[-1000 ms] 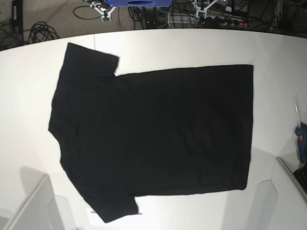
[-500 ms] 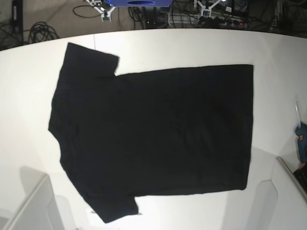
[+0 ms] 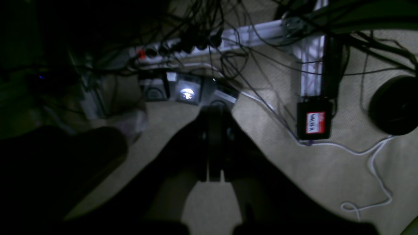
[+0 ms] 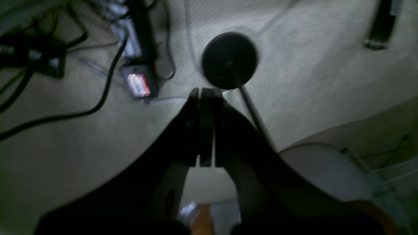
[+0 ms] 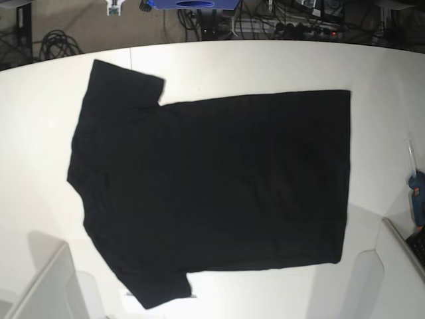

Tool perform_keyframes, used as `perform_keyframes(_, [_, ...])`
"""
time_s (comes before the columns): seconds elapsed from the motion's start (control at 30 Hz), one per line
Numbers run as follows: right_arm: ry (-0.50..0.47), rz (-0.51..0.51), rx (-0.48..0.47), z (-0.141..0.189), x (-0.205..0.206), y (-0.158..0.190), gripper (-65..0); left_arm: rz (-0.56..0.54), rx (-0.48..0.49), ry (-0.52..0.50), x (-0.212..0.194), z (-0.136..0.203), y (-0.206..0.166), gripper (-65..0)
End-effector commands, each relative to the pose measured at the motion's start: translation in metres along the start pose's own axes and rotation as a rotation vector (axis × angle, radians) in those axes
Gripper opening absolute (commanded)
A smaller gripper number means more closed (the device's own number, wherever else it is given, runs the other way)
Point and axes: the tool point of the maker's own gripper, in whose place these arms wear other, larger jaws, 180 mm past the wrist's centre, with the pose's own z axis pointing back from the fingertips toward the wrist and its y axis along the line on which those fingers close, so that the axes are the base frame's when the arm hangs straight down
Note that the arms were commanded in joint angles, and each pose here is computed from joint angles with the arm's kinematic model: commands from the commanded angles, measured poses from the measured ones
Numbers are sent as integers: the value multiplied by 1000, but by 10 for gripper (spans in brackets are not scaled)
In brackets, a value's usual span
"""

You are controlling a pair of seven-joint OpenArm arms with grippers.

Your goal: Fold the T-shirt properly

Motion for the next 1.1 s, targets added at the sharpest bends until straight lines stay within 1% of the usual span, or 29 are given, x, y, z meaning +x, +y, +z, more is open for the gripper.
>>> perform_keyframes(0.0, [-13,-3,-13,7,-2,-8,-650,20,5,2,-9,12,2,-650])
perform_keyframes(0.07, [-33,-22,-22,17,2,-10,-650,46,13,-26,-6,24,11,-650])
perform_keyframes(0.17, [-63,-93,-61,32,14,-23,-650,92,15,-78,5,42,20,-650])
perform_keyframes(0.23, [-100,-131,-87,44,27,-32,-650,122,12,-119,16,56,29,-650])
perform_keyframes(0.37, [-189,-143,-113,75,59,-42,-650,177,-12,-217,49,86,37,-650])
perform_keyframes(0.43, [-227,-138,-124,91,75,-47,-650,184,23,-261,62,101,54,-650])
perform_keyframes(0.5, [-259,-134,-132,106,88,-51,-650,202,83,-309,75,115,75,-650])
perform_keyframes(0.57, [-315,-140,-136,122,107,-51,-650,229,145,-360,89,129,95,-650])
perform_keyframes(0.63, [-370,-140,-143,137,125,-54,-650,224,201,-417,106,143,114,-650])
perform_keyframes(0.7, [-451,-141,-146,153,151,-55,-650,199,239,-473,125,155,126,-650])
perform_keyframes(0.73, [-492,-146,-146,161,165,-54,-650,184,245,-496,134,158,128,-650])
perform_keyframes(0.83, [-572,-157,-144,173,193,-54,-650,167,241,-556,156,166,129,-650])
perform_keyframes(1.0, [-650,-174,-128,179,226,-50,-650,168,233,-644,188,176,126,-650])
perform_keyframes(1.03, [-667,-179,-123,181,233,-49,-629,171,235,-657,192,175,126,-650])
perform_keyframes(1.07, [-683,-194,-108,183,240,-47,-554,173,236,-671,197,175,127,-640])
